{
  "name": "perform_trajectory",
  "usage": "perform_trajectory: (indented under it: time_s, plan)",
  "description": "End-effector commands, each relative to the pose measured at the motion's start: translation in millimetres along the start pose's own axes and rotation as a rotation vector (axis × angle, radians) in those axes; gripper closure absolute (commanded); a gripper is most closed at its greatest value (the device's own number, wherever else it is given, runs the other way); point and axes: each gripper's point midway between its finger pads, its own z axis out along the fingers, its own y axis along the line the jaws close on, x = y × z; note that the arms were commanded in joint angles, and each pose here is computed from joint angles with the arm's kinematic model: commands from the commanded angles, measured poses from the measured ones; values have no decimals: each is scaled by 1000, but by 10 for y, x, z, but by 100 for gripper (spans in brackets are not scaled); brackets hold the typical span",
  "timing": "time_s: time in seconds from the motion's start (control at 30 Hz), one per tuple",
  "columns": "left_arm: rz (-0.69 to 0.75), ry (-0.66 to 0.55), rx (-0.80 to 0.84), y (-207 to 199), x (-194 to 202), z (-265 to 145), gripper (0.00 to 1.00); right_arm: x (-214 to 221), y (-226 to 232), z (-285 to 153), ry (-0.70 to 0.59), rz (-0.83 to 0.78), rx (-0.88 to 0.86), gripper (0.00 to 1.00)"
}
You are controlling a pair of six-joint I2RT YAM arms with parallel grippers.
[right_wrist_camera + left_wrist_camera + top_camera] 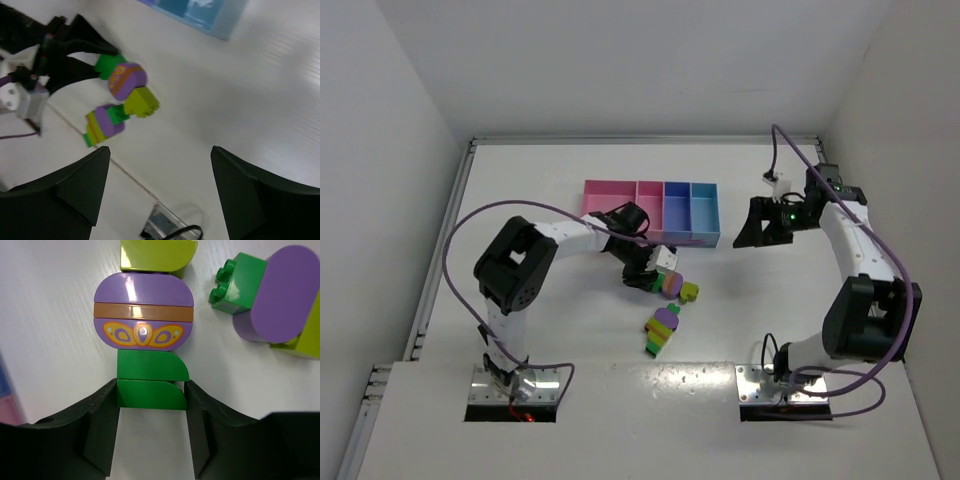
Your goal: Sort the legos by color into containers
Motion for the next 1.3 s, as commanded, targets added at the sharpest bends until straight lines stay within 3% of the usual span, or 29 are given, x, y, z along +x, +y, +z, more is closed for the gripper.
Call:
perform_trajectory:
  time_s: [0.0,0.13,0.47,1.0,1.27]
  plan:
    - [-3,-118,-89,8,-369,-292,67,-146,458,-25,-45,-11,-267,18]
    - [-7,-186,-219,28,-601,-544,68,-146,728,12,-42,29,-449,17]
    - [27,-258,-292,-56,-1060,-721,68,-137,1196,238,42,39,-667,17]
    - [100,-340,-390,14,-1528,-883,68,-69,1435,590,182,12,-719,15]
    - [87,-351,-423,37,-1563,-948,68,37,1469,724,220,18,-711,15]
